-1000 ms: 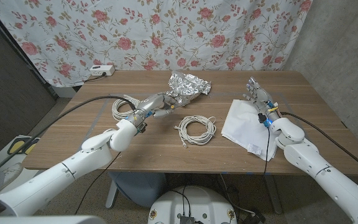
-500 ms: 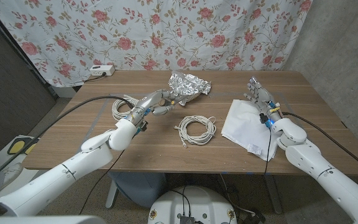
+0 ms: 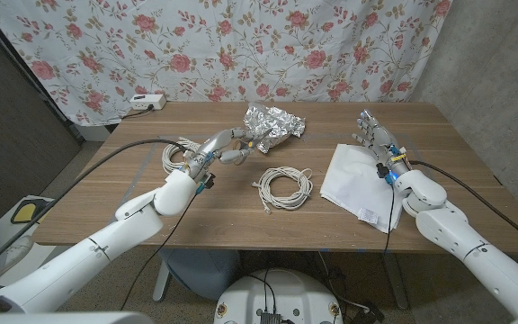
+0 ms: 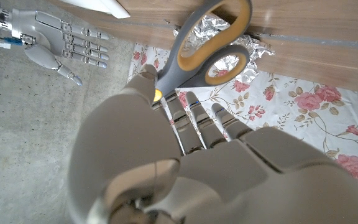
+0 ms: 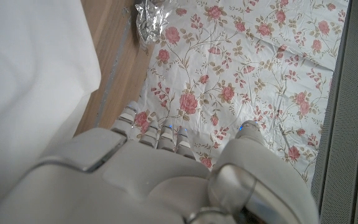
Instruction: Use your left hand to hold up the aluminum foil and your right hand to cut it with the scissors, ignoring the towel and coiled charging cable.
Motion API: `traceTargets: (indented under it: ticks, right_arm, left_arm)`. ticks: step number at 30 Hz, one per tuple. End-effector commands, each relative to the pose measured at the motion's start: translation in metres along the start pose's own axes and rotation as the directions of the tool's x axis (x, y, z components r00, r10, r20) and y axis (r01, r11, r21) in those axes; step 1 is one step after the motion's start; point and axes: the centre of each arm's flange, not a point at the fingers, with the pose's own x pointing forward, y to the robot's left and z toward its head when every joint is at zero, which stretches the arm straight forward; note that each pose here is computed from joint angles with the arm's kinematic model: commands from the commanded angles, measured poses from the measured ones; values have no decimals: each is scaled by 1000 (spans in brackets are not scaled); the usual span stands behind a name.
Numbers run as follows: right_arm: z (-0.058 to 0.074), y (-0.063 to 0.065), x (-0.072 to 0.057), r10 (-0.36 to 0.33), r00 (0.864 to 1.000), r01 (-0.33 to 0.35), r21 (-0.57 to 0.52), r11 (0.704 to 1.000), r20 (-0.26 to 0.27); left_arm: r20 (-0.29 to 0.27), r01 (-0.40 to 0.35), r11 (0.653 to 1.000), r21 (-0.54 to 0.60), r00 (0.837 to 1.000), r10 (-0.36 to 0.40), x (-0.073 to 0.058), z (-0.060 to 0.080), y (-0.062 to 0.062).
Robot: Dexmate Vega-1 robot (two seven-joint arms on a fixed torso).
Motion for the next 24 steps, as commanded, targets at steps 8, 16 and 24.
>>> traceTargets:
  ticks: [8, 16, 24]
  right_arm:
    - [10, 1, -6, 16, 1000, -16, -12, 1000, 8]
    - [7, -1, -8, 11, 1000, -11, -11, 1000, 1]
    - [11, -3, -10, 15, 1000, -15, -20, 1000, 5]
  left_arm:
    - [55, -9, 980, -198, 998, 20, 7, 11, 2]
    - [59, -22, 962, -271, 997, 40, 8, 8, 0]
    - [68, -21, 947, -320, 997, 45, 11, 8, -4]
